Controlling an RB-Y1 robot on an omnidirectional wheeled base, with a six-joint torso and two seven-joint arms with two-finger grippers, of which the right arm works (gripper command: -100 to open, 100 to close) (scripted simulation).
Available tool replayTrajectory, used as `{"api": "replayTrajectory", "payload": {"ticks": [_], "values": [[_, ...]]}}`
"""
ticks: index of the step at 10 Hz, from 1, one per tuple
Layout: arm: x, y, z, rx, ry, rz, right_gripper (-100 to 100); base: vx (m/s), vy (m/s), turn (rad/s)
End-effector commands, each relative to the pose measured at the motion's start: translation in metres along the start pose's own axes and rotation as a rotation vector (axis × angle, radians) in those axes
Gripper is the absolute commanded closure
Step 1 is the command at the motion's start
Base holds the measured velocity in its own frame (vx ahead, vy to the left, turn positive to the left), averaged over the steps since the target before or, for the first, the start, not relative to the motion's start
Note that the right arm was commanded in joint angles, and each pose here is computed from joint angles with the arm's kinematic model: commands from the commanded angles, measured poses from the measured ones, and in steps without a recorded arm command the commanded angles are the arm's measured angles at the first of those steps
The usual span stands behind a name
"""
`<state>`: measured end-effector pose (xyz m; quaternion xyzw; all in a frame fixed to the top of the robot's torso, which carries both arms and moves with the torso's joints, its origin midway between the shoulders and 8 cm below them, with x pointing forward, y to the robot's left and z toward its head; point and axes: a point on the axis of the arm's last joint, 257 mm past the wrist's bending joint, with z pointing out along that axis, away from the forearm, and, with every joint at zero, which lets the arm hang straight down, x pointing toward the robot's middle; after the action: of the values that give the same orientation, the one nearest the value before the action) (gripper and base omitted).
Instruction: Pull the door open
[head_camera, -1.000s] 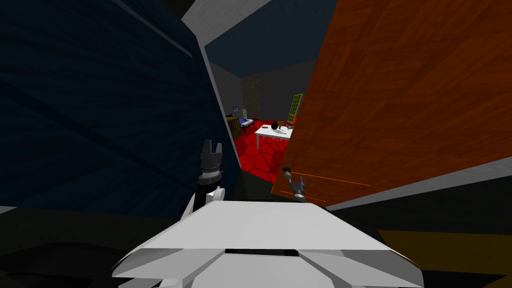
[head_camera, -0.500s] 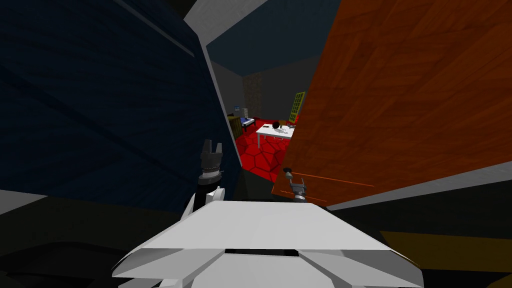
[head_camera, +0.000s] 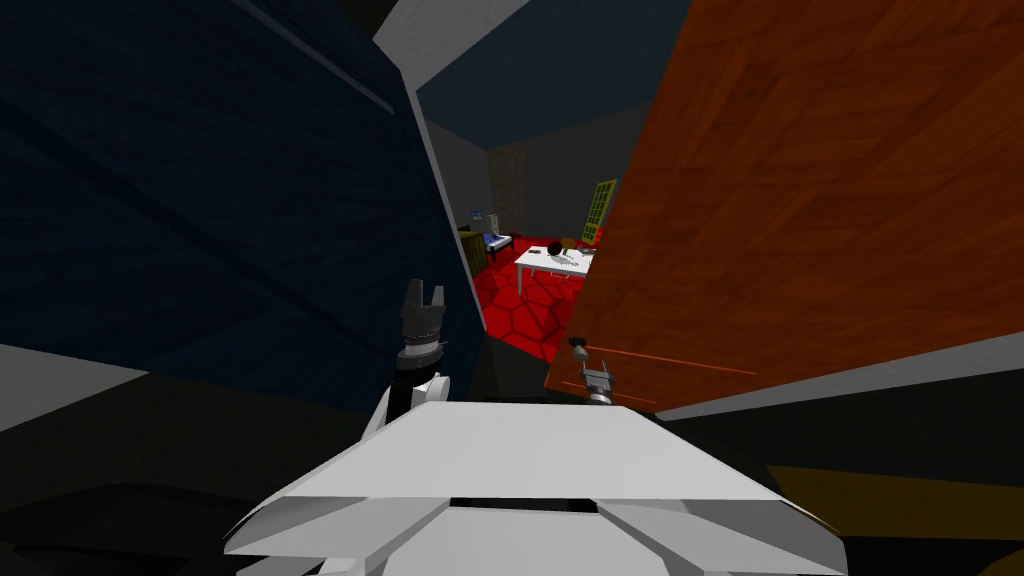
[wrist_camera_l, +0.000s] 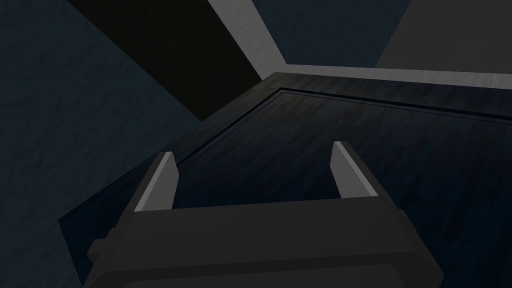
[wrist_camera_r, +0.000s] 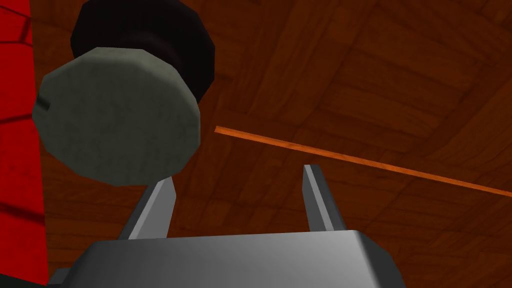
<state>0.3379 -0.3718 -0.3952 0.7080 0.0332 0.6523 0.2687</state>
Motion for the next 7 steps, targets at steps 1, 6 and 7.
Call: {"api": "replayTrajectory", "payload": {"ticks": [1,6,7], "values": [[0.0166,-0.0156,0.0080,0.013,0.038,0.038,-100,-0.026,-0.009,-0.014],[0.0131,-0.0120,0.0027,-0.005,0.020,0.194,-100,-0.041,0.003,0.051],[0.0131,-0.0120,0.0027,-0.005,0.020,0.203,-100,-0.051,0.002,0.030]]}}
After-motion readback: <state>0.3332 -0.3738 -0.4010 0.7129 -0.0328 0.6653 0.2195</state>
